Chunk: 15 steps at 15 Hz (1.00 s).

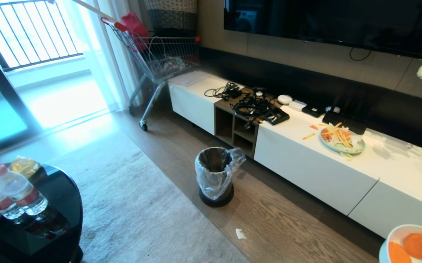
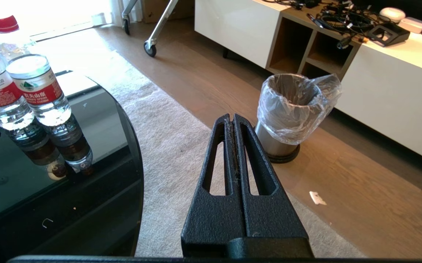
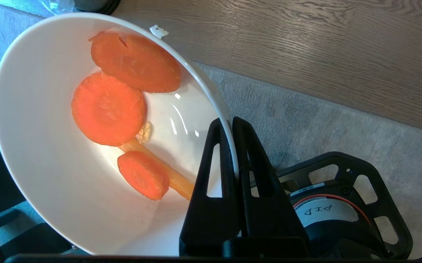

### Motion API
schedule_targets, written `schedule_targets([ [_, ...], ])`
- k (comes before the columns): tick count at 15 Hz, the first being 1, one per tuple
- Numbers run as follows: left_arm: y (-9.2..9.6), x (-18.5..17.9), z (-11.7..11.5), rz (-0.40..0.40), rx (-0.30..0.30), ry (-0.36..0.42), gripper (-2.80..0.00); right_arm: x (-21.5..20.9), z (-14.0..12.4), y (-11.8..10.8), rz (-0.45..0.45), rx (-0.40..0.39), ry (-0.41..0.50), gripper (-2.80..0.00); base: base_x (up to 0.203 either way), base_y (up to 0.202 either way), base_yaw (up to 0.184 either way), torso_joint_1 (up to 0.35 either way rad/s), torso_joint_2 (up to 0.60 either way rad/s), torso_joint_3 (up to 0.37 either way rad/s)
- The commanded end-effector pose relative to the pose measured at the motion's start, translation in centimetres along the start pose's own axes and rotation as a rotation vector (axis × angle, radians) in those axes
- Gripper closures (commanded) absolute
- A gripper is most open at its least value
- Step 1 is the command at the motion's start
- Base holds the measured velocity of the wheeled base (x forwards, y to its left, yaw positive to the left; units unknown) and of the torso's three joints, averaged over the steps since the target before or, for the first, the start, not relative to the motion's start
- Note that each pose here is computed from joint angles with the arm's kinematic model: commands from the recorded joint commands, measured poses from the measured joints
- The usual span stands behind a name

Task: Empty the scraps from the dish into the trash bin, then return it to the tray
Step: Move the bowl over the trash can

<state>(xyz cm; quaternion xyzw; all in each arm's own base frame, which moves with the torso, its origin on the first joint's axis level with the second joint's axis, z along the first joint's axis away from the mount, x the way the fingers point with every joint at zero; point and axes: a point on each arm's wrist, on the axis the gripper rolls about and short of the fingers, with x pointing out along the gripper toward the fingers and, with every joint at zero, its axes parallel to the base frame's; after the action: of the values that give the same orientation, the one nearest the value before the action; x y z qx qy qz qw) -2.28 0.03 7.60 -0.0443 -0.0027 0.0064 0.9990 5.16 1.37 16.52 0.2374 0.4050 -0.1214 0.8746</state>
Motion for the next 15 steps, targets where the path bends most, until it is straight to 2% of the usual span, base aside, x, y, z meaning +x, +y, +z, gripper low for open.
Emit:
schedule_targets([
  [1,0.00,0.00,0.01,0.001,-0.002,-0.001,0.00,0.03,-0.04,-0.01,-0.003,0.002,0.004,0.00,0.000,0.000,0.000,0.000,0.00,0.000],
  [9,0.00,0.00,0.01,0.001,-0.002,-0.001,0.00,0.16,-0.15,-0.06,-0.007,-0.002,0.010,0.00,0.000,0.000,0.000,0.001,0.00,-0.006],
  [15,0.00,0.00,0.01,0.001,-0.002,-0.001,0.00,0.16,-0.16,-0.07,-0.008,-0.003,0.011,0.00,0.000,0.000,0.000,0.000,0.00,-0.166],
])
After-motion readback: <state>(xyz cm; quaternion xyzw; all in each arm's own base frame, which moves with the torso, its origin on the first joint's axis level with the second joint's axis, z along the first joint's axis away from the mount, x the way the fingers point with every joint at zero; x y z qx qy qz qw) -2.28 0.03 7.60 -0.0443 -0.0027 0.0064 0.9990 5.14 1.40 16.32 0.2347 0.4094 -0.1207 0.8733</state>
